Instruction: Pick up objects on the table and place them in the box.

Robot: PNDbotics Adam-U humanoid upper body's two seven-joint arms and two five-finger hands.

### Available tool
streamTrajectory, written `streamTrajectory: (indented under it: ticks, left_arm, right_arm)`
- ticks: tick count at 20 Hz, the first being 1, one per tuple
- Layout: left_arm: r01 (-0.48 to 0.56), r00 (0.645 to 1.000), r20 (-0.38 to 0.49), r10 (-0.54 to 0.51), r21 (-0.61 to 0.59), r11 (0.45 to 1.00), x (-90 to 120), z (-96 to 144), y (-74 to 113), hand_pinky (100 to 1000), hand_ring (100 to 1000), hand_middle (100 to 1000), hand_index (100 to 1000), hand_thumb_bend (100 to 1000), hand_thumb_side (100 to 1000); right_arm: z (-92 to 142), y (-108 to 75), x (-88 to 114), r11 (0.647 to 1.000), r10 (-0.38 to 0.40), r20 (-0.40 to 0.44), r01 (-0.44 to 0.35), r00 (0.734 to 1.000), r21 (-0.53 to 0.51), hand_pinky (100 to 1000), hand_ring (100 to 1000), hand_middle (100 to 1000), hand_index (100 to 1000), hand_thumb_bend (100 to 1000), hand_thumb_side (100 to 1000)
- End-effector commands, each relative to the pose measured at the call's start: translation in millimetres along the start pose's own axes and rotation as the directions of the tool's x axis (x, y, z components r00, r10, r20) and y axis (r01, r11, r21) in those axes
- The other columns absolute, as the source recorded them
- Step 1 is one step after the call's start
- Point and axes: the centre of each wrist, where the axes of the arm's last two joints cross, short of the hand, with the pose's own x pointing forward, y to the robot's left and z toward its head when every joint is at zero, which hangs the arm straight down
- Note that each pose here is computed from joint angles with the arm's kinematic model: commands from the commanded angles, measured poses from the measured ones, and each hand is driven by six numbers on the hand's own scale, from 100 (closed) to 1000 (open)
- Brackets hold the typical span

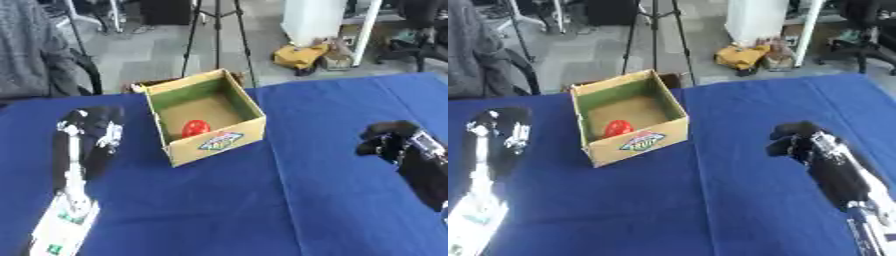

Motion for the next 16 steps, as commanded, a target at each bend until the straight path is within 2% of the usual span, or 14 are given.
streamTrajectory:
  ticks: [1, 5, 16]
  left_arm:
    - [-0.034, 0.999, -0.014, 0.035, 0.032, 0.999, 6, 5, 17.7, 477, 545, 542, 694, 728, 884]
    - [-0.098, 0.993, -0.060, 0.101, 0.059, 0.993, 1, 27, 26.2, 468, 534, 539, 699, 715, 890]
    - [-0.260, 0.954, -0.142, 0.265, 0.052, 0.964, -10, 41, 29.0, 463, 542, 555, 723, 704, 976]
  right_arm:
    - [-1, -4.0, 7, 1.000, 0.024, 0.013, -0.024, 1.000, 0.003, 695, 633, 637, 736, 100, 790]
    - [-2, -3.7, 7, 1.000, 0.020, 0.014, -0.020, 1.000, 0.006, 695, 635, 637, 742, 100, 788]
    - [-1, -4.6, 6, 1.000, 0.017, 0.008, -0.017, 1.000, -0.005, 703, 664, 644, 758, 100, 845]
